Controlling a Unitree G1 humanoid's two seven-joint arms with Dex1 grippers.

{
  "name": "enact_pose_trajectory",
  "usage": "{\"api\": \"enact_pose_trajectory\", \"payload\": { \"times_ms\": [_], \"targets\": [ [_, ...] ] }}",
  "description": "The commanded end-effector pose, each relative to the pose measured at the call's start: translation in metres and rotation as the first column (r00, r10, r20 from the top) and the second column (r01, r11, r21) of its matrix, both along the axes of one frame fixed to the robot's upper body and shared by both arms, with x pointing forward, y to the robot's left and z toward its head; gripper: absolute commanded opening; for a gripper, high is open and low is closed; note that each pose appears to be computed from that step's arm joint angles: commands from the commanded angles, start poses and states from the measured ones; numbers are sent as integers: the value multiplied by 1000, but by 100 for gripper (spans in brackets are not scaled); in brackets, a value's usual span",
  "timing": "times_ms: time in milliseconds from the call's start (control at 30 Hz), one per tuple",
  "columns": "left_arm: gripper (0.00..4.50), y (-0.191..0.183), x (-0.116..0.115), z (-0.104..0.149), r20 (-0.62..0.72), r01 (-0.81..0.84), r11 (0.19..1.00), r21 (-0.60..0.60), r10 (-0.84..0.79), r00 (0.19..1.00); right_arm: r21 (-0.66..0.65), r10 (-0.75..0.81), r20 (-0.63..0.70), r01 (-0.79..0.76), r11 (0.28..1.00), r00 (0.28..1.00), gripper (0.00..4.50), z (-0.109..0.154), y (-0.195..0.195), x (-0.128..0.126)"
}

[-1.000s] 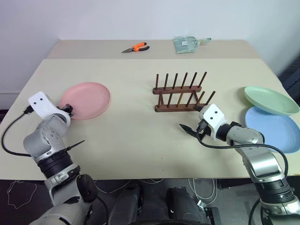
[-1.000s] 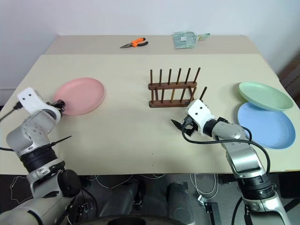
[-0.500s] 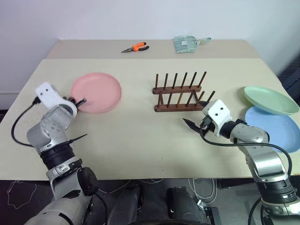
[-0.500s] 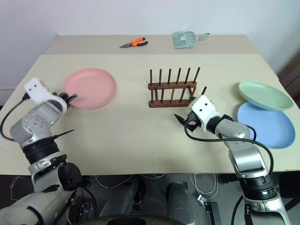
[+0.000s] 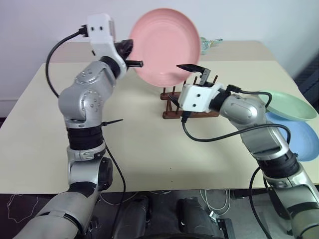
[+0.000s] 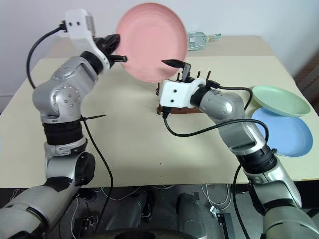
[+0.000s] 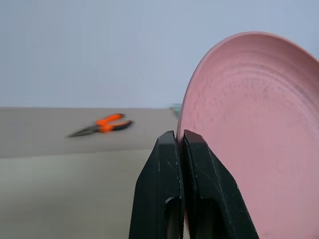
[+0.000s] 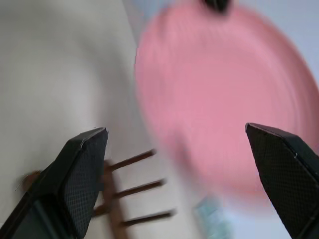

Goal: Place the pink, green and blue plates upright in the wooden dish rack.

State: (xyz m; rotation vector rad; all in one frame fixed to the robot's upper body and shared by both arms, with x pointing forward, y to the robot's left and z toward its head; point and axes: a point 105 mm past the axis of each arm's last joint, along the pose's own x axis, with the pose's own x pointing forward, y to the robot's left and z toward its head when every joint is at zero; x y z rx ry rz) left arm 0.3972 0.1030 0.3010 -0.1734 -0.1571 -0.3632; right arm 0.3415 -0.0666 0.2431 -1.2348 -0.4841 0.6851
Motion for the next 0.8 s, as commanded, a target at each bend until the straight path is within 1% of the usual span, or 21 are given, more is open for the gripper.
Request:
{"api": "enact_pose_trajectory", "payload": {
  "times_ms": [33,67,133,167,233,267,300,333,367,400,467,500,533,567,600,633,700,733,767,800],
  "targets": [
    [0,-11,-13,22,68,38,999,-21,-36,997,-73,-37,95,45,996,995,397,-2,-3,10],
    [0,-12,-13,19,59,41,999,-14,-41,997,-79,-48,103,56,995,994,365,-3,-4,12],
    [0,-12,-14,15,42,39,999,-11,-38,998,-101,-60,114,71,992,992,275,-7,-7,13],
    [0,-11,-13,13,31,33,999,-18,-33,999,-108,-65,119,78,991,991,214,-9,-9,14],
    [0,-7,-12,10,12,28,999,-39,-27,1000,-118,-77,126,92,989,989,115,-12,-13,14],
    [0,-6,-12,9,5,30,998,-56,-30,1000,-121,-82,128,98,988,988,57,-13,-15,14],
    [0,-5,-12,10,3,38,996,-79,-38,999,-125,-88,133,105,987,987,12,-14,-17,14],
    [0,-4,-12,12,5,46,994,-102,-46,999,-129,-94,139,112,985,986,1,-15,-19,14],
    [0,-4,-13,13,7,51,992,-117,-51,999,-130,-97,144,116,985,985,1,-15,-20,14],
    [29,1,-12,14,5,40,989,-145,-40,999,-126,-103,155,123,984,983,0,-13,-22,14],
    [95,21,-8,21,19,-14,974,-226,18,1000,-100,-120,172,139,985,978,0,-8,-28,14],
    [139,34,-7,24,29,-50,965,-258,59,998,-76,-134,174,149,986,976,0,-4,-34,13],
    [197,45,-5,27,40,-87,959,-270,101,994,-39,-154,166,162,986,974,0,-1,-41,13],
    [237,56,-4,26,51,-135,959,-248,152,987,31,-170,137,168,985,976,0,4,-50,12],
    [237,64,-3,23,63,-176,963,-202,192,979,110,-178,102,167,980,979,0,9,-57,9],
    [237,69,-1,15,85,-219,973,-77,225,971,237,-166,37,152,960,986,0,16,-65,5],
    [237,69,1,0,117,-243,964,112,230,966,402,-116,-51,127,907,992,0,25,-74,-1],
    [237,61,-2,-19,127,-183,949,256,155,980,530,-45,-143,115,840,989,0,31,-82,-7],
    [237,51,-8,-34,136,-104,936,335,62,989,608,38,-203,95,788,978,0,33,-85,-13],
    [237,44,-13,-45,136,-45,922,385,-8,991,654,103,-238,81,752,966,0,35,-87,-19]
  ]
}}
